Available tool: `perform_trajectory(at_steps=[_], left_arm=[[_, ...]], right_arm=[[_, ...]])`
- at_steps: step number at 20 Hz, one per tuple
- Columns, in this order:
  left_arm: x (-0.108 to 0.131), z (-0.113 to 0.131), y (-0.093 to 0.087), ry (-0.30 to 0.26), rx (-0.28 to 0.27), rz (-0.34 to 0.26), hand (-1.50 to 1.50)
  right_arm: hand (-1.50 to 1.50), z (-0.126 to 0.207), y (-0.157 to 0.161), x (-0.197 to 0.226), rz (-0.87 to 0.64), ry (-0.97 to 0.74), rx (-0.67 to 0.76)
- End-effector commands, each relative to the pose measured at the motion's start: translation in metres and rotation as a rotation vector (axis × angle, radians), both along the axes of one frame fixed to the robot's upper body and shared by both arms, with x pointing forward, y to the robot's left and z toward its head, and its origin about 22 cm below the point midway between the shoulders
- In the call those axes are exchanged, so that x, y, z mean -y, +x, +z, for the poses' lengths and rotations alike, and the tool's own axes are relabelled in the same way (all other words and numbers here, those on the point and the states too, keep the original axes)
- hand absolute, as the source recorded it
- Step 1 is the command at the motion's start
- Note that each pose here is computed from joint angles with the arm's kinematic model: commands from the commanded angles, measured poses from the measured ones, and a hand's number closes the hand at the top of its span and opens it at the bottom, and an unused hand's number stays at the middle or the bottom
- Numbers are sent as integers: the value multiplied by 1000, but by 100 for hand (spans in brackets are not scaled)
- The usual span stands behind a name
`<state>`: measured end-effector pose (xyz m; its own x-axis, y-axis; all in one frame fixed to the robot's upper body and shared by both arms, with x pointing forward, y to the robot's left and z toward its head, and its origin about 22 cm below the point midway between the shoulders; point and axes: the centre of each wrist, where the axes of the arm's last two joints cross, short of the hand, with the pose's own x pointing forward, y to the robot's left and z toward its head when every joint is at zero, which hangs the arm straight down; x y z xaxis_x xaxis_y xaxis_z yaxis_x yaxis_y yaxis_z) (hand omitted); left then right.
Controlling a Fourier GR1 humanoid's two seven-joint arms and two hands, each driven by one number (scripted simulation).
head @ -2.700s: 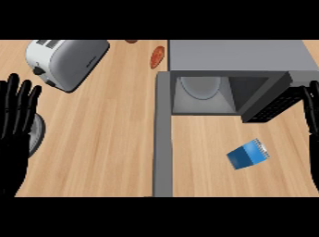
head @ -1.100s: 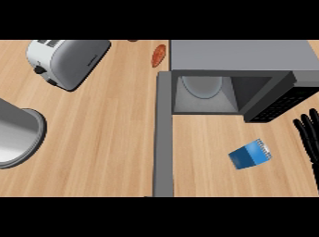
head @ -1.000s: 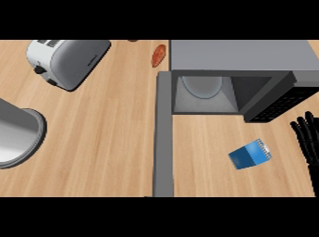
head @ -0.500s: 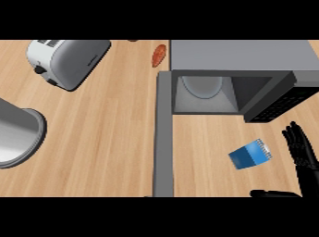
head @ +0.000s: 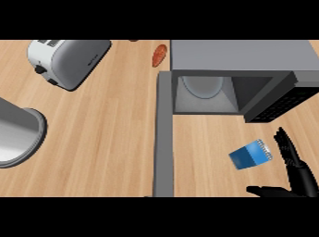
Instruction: Pick up the milk, place it into the microwave and close the microwave
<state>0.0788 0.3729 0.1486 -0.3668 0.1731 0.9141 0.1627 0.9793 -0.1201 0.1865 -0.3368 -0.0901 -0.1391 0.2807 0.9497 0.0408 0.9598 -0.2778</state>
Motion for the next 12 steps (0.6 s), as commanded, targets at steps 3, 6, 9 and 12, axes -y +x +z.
perform_trajectory(at_steps=[3, 6, 9, 12], left_arm=[[-4, 5, -6, 1, 19, -8, -150], [-2, 0, -18, 14, 3, -13, -150], [-22, 3, -14, 7, 13, -3, -150], [4, 3, -10, 13, 17, -29, -150]], right_arm=[[-150, -37, 1, 13, 9, -29, 1], [-150, -48, 20, 2, 33, -7, 5], [-150, -45, 29, -6, 39, 4, 17], [-150, -62, 38, -11, 39, 38, 11]])
